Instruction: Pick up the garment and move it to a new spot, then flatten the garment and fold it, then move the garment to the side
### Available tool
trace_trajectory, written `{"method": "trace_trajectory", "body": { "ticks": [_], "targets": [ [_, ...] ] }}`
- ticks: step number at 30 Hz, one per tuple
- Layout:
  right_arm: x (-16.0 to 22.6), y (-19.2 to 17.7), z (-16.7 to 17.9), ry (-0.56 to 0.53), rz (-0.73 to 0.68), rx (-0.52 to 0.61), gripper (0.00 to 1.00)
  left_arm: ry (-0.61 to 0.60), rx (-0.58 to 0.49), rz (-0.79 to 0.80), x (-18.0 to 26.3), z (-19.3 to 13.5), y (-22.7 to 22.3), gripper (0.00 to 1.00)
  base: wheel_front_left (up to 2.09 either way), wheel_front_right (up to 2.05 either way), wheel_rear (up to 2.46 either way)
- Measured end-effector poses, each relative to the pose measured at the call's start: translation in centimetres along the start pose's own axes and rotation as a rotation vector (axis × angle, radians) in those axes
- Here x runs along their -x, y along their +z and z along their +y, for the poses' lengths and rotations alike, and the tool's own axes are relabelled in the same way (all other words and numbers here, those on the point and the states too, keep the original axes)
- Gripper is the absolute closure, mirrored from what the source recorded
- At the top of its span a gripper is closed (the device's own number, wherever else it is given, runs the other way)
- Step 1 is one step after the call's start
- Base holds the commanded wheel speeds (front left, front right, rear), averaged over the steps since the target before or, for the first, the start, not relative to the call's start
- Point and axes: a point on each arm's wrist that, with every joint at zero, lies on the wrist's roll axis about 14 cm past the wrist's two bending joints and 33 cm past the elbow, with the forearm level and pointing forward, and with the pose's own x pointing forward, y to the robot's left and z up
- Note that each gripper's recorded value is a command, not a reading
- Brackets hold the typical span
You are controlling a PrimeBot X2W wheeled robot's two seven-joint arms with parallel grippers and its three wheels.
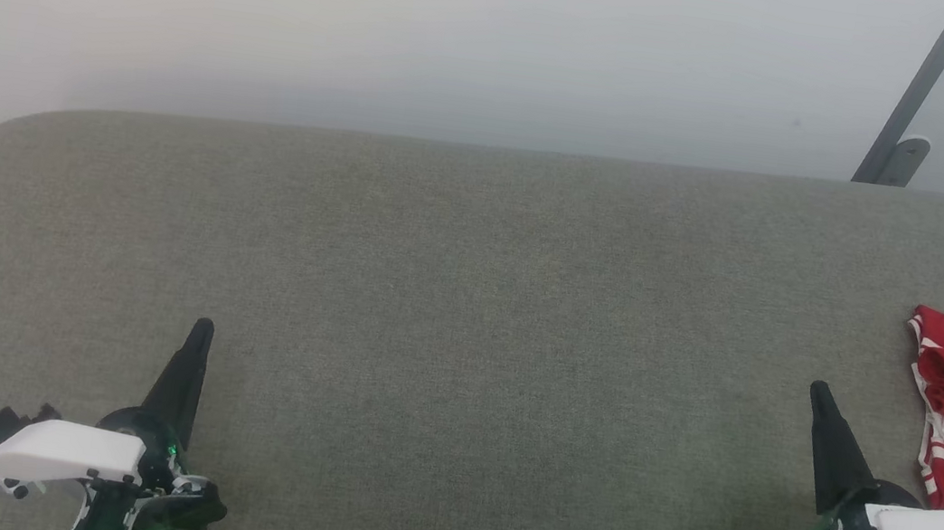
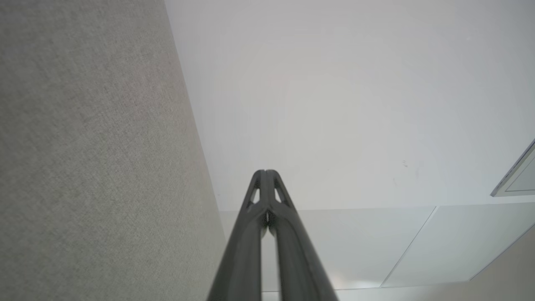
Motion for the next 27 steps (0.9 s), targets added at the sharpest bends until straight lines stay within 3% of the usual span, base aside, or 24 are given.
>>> {"method": "trace_trajectory", "body": {
  "ticks": [27],
  "targets": [
    [0.00, 0.00, 0.00, 0.000, 0.000, 0.000, 1.00, 0.000, 0.000, 0.000, 0.00, 0.00, 0.00, 1.00, 0.00, 0.00, 0.00]
  ]
}}
